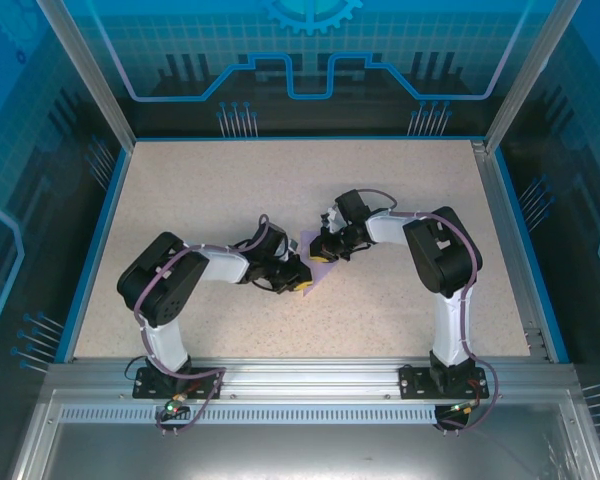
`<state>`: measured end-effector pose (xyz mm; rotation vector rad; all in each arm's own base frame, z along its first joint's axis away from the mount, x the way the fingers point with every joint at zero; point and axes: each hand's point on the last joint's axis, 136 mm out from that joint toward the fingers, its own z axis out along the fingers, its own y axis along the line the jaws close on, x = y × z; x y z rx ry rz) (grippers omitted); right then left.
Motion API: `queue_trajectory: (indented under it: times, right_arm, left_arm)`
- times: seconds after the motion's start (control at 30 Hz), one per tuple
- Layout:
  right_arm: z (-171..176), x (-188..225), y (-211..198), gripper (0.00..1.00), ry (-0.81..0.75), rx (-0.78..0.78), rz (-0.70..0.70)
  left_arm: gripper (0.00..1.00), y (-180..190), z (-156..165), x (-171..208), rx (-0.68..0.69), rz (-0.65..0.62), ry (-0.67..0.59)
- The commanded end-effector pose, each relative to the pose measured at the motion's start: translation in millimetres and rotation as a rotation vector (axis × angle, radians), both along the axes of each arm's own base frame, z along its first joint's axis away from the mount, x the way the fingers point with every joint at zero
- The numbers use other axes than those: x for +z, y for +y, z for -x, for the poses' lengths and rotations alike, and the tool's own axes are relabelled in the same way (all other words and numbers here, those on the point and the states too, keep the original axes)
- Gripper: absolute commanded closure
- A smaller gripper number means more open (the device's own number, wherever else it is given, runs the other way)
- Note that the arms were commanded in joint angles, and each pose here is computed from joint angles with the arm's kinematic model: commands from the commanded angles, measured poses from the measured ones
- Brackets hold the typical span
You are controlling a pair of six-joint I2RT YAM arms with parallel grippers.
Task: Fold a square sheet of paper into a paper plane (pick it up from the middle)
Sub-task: Fourth fold the wing at the center of the table.
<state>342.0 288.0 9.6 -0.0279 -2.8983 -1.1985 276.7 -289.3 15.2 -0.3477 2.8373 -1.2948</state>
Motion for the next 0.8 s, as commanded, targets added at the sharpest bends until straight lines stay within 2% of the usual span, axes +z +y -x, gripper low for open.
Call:
queue_trajectory:
  times: [0.0, 0.2, 0.5, 0.63, 0.77]
  right_arm:
    - [34.6, -67.6, -44.9, 0.90, 0.167, -0.059, 0.256]
    - [34.7, -66.8, -47.1, 0.90, 0.169, -0.066, 0.262]
    - [36.8, -65.1, -48.7, 0.90, 0.170, -0.068, 0.258]
    - [40.0, -65.0, -46.2, 0.90, 0.182, -0.080, 0.243]
    - [41.2, -62.5, -45.1, 0.90, 0.182, -0.110, 0.233]
  left_arm:
    - [0.88, 12.7, 47.7, -25.7, -0.086, -0.071, 0.143]
    - [0.88, 23.4, 62.8, -24.2, -0.146, -0.146, 0.144]
    - [0.92, 34.3, 75.5, -25.4, -0.152, -0.184, 0.156]
    - [0.95, 41.7, 66.0, -8.6, -0.089, -0.205, 0.079]
    - [0.95, 42.3, 43.5, 19.7, -0.009, -0.195, -0.039]
